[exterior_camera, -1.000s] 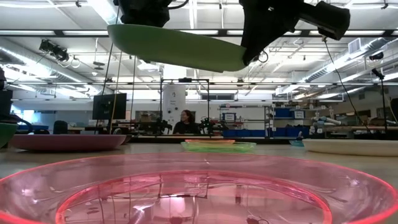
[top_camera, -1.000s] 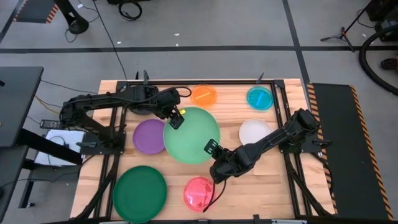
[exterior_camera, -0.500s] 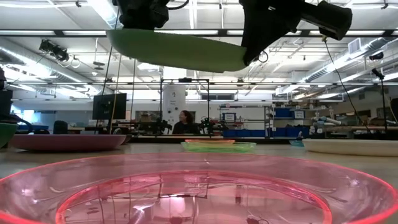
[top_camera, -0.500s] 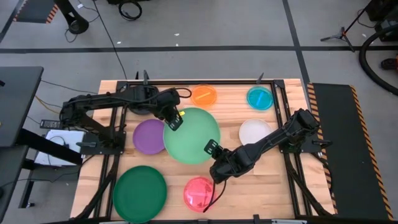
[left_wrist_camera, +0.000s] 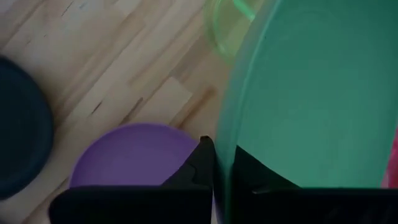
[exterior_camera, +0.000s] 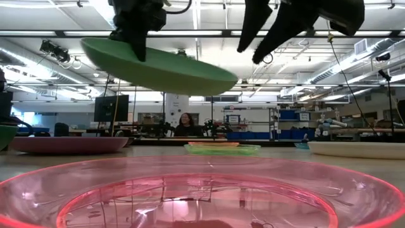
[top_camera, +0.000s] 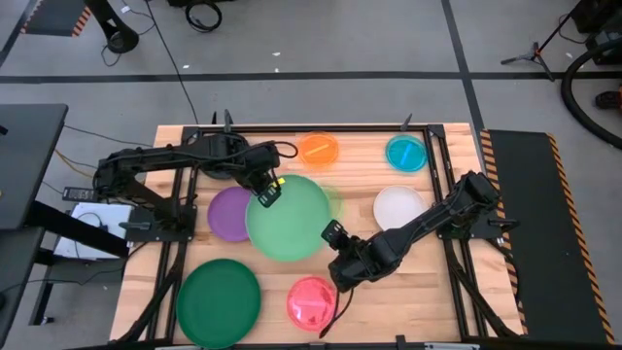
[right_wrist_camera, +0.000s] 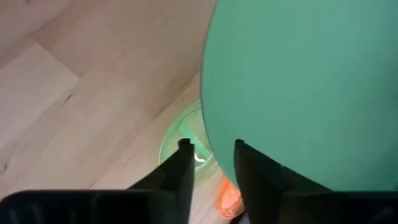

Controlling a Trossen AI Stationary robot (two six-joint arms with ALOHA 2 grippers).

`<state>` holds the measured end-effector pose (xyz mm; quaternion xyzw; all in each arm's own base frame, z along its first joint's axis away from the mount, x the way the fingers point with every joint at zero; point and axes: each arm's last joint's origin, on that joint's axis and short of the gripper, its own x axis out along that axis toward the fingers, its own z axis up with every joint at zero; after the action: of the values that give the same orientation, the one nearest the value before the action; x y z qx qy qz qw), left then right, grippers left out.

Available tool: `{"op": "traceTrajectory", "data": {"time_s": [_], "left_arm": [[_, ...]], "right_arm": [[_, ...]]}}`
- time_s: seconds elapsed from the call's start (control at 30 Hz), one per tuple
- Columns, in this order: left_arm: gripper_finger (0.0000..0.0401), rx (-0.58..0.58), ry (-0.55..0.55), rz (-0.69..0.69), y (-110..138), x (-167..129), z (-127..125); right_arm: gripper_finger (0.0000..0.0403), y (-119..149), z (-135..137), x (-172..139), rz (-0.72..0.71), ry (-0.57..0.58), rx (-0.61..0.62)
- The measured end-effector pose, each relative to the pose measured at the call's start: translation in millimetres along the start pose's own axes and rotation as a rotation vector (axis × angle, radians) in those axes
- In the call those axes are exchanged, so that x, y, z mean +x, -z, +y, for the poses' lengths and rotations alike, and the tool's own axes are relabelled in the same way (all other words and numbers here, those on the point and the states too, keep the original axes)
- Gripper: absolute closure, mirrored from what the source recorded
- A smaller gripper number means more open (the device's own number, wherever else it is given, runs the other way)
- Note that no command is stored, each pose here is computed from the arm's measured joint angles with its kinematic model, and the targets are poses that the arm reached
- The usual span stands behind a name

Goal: Stack plastic plates
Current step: Stack the green plate on top of the dark green plate

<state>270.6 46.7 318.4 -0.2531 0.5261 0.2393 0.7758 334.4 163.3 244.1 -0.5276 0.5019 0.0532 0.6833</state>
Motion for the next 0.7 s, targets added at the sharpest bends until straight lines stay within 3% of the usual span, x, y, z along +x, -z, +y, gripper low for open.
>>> {"op": "traceTrajectory", "data": {"time_s": [0.17, 0.33, 0.5, 0.7], "left_arm": [[0.0383, 0.063, -0.032, 0.069, 11.9, -5.7, 1.5], [0.0383, 0.299, 0.035, 0.155, 36.5, -20.6, -9.1], [0.0383, 0.421, 0.083, 0.201, 66.9, -41.6, -19.3], [0.0383, 0.592, 0.100, 0.319, 111.4, -61.9, -30.5]], "right_arm": [[0.0202, -4.2, 8.2, -10.3, 0.029, 0.103, 0.025], [0.0162, -10.1, 20.9, -22.4, -0.004, 0.115, 0.128], [0.0149, -15.5, 35.1, -35.4, -0.045, 0.105, 0.217], [0.0151, -20.5, 50.5, -49.4, -0.085, 0.097, 0.235]]}}
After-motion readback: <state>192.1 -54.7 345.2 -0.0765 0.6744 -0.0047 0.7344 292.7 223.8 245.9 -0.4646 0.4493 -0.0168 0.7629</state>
